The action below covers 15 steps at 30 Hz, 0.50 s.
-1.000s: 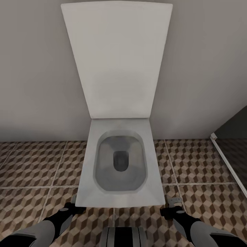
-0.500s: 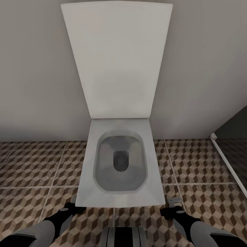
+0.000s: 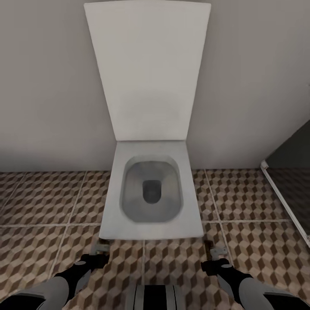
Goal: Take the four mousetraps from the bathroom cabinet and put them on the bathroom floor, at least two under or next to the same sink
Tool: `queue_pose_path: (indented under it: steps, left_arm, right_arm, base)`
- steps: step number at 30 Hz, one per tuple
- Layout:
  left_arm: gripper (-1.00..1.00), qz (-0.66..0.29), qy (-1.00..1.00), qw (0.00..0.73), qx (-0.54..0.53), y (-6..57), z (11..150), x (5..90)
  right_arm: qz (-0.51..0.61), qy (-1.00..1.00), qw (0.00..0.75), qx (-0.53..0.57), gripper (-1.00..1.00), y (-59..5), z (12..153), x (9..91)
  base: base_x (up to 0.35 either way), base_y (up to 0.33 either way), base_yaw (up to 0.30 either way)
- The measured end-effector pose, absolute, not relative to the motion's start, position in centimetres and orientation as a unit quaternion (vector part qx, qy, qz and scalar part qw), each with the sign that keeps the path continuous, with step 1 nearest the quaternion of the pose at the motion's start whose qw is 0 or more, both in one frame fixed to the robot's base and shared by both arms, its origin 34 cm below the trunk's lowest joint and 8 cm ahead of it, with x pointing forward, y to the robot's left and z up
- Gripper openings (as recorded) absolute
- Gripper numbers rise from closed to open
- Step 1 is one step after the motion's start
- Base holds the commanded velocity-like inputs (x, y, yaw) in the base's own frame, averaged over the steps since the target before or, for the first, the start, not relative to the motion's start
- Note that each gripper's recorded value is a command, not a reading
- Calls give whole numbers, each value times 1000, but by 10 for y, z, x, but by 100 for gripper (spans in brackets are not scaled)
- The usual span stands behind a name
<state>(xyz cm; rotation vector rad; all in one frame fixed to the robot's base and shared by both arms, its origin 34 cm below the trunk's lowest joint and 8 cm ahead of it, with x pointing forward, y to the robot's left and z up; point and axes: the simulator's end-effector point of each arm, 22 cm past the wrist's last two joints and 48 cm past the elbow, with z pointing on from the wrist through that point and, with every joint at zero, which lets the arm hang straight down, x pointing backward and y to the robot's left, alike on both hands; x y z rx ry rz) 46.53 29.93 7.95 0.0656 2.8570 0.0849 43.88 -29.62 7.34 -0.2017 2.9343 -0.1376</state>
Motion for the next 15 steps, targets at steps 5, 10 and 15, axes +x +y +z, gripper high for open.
queue_pose_path:
  steps: [5, 10, 15]
  left_arm:
    - [100, 30, 989, 141, 22, 300, 80, 465]
    - [100, 30, 989, 140, 22, 300, 79, 465]
    - [100, 31, 989, 140, 22, 300, 79, 465]
  right_arm:
    - [-47, 992, 98, -68, 100, -296, 73, 439]
    - [-47, 992, 98, -68, 100, -296, 73, 439]
    - [-46, 992, 99, -68, 100, -296, 73, 439]
  base:
    - [-328, 0, 0]
    - [-339, 0, 0]
    - [-343, 0, 0]
